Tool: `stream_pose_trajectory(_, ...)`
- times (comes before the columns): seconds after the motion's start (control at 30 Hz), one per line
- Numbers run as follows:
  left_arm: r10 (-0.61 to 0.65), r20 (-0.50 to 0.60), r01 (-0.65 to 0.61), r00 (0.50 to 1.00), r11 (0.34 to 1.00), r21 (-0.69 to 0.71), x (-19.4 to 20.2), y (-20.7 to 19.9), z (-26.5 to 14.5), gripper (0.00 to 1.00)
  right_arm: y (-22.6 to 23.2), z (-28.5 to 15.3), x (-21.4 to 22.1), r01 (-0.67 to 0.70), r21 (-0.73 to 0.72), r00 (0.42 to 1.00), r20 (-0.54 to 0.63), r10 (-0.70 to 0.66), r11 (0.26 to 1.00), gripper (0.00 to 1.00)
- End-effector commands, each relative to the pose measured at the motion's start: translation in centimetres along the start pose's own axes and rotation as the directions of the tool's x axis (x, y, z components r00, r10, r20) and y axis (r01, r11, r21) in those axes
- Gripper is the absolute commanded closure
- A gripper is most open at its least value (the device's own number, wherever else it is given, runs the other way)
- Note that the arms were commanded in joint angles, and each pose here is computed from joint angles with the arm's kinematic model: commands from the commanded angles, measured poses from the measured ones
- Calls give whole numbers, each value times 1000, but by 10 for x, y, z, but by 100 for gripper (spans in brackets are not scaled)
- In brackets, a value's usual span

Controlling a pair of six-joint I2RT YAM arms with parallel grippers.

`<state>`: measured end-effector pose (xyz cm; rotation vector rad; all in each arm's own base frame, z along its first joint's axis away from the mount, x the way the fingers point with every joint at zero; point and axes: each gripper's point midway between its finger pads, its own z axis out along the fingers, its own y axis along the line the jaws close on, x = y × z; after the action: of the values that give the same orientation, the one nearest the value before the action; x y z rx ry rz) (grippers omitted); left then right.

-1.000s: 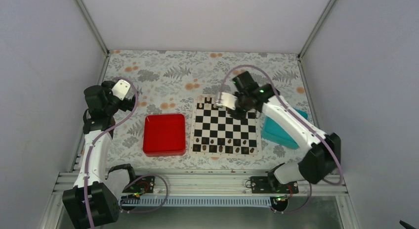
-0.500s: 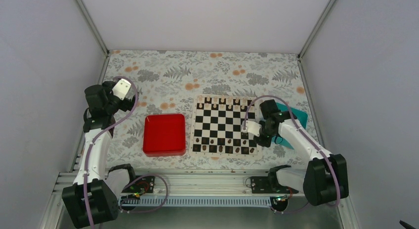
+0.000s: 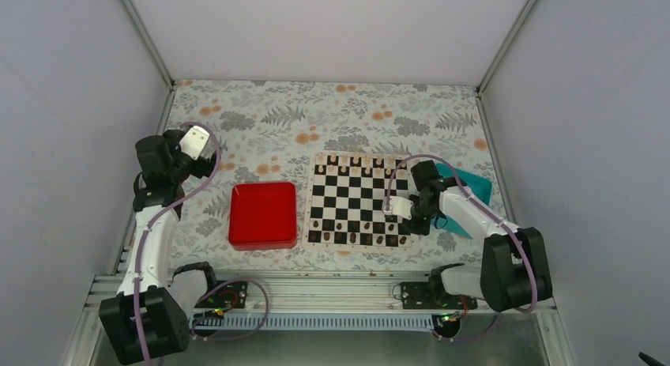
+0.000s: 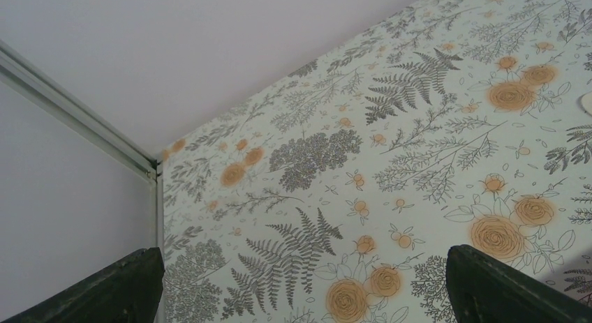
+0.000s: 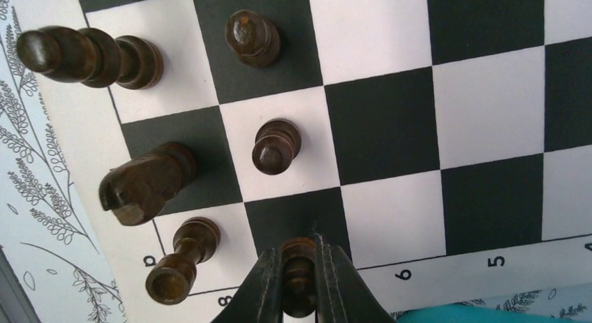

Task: Set up the chess pieces on the board
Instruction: Place the chess piece on the chessboard.

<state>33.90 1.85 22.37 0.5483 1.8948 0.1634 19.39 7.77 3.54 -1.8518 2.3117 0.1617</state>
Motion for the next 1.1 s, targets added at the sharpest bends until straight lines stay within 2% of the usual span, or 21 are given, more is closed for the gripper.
stream_pose_trajectory(0.0,9,23,-9,1000,1000,-8,-11,5,-2,0,-6,-3,-10,25,-1,999,42,-25,1000,93)
stream_pose_trajectory(0.7,11,21,-11,1000,1000,-2,-10,4,-1,0,-4,7,-9,41,-62,999,16,-40,997,93)
stream_pose_trajectory(0.9,11,20,-11,1000,1000,0,-10,3,0,0,-5,10,-9,32,-67,999,8,-32,997,91)
stream_pose_trajectory(1.07,12,19,-12,1000,1000,2,-9,3,0,0,-5,7,-7,32,-63,999,-2,-32,997,83)
